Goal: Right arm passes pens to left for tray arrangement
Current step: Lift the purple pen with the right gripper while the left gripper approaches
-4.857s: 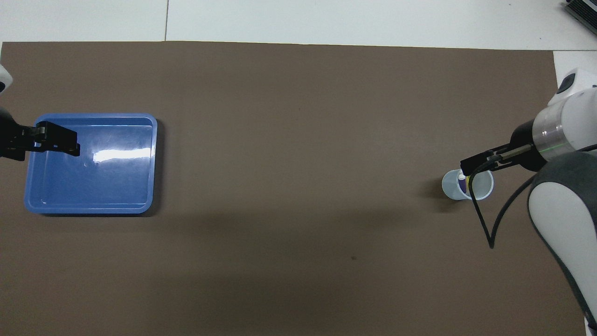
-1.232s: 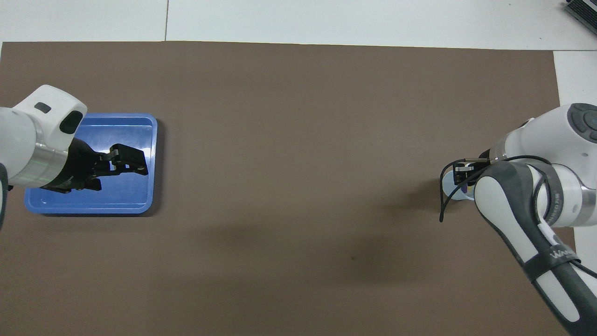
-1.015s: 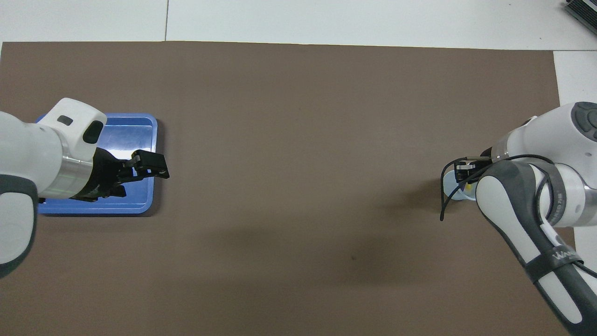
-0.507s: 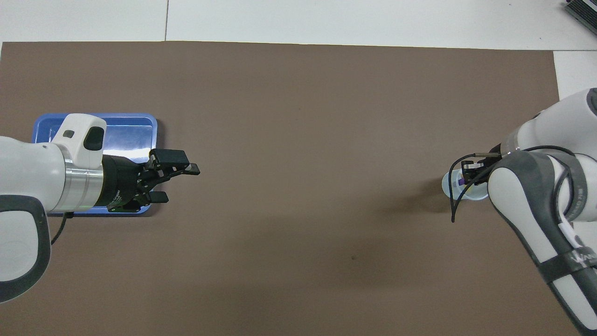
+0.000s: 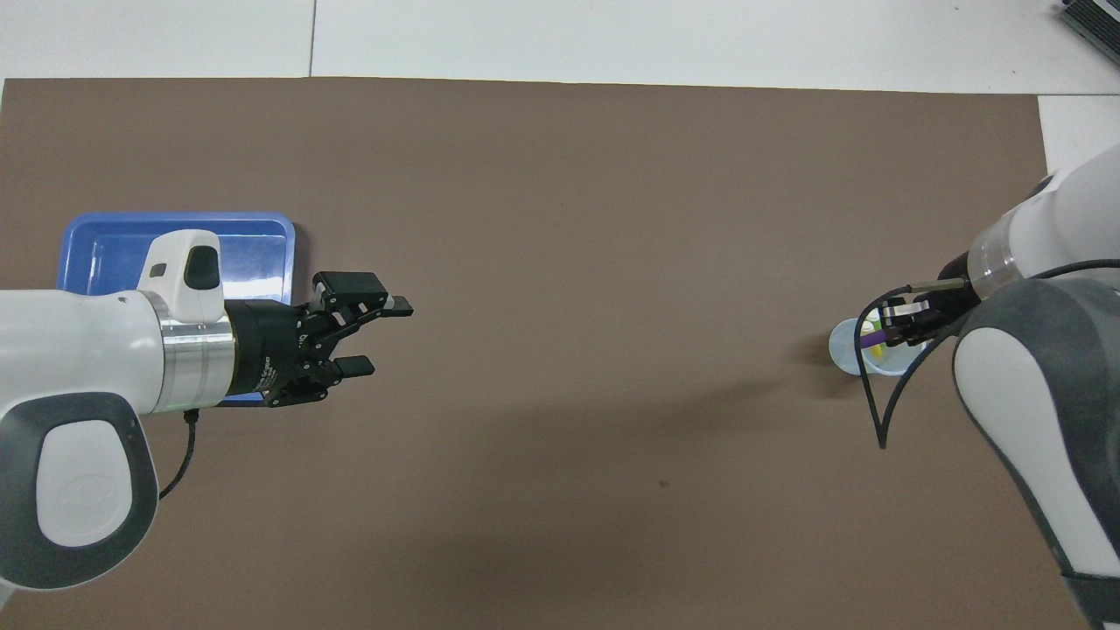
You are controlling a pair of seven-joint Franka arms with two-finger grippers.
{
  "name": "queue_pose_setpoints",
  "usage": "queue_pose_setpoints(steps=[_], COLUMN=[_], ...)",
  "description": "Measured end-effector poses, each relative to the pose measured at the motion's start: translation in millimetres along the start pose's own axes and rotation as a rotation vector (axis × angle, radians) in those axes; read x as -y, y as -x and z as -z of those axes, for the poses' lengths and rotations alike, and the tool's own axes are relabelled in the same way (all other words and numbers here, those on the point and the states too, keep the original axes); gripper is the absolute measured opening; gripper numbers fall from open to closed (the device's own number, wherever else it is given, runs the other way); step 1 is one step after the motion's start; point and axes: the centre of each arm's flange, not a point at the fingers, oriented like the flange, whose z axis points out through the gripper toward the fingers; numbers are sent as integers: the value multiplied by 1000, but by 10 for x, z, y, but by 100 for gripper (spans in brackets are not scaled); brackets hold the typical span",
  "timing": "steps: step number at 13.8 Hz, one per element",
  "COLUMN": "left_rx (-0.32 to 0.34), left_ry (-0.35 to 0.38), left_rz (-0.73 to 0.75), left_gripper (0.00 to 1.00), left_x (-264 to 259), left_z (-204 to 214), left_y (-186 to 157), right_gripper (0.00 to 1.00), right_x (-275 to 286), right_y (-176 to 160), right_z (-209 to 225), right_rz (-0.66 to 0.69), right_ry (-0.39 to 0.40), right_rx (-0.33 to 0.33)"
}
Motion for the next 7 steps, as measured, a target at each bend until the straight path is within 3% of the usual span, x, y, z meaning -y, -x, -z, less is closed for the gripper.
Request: queue_pose_setpoints(steps=[2, 4, 7], left_rx=[8, 19, 31], left_ry=[-3, -7, 23], left_rz=[-6, 11, 104], left_gripper=[90, 100, 98], left_x=[-26, -63, -132], left_z=[-41, -96, -172], left_y=[68, 159, 280], right_gripper=[19, 19, 19], right_x=[305, 551, 762], right_y=[60, 99, 81], right_z=[234, 338, 412], right_rz=[48, 58, -9], right_ry=[-22, -113, -290], right_rx=[-29, -39, -55])
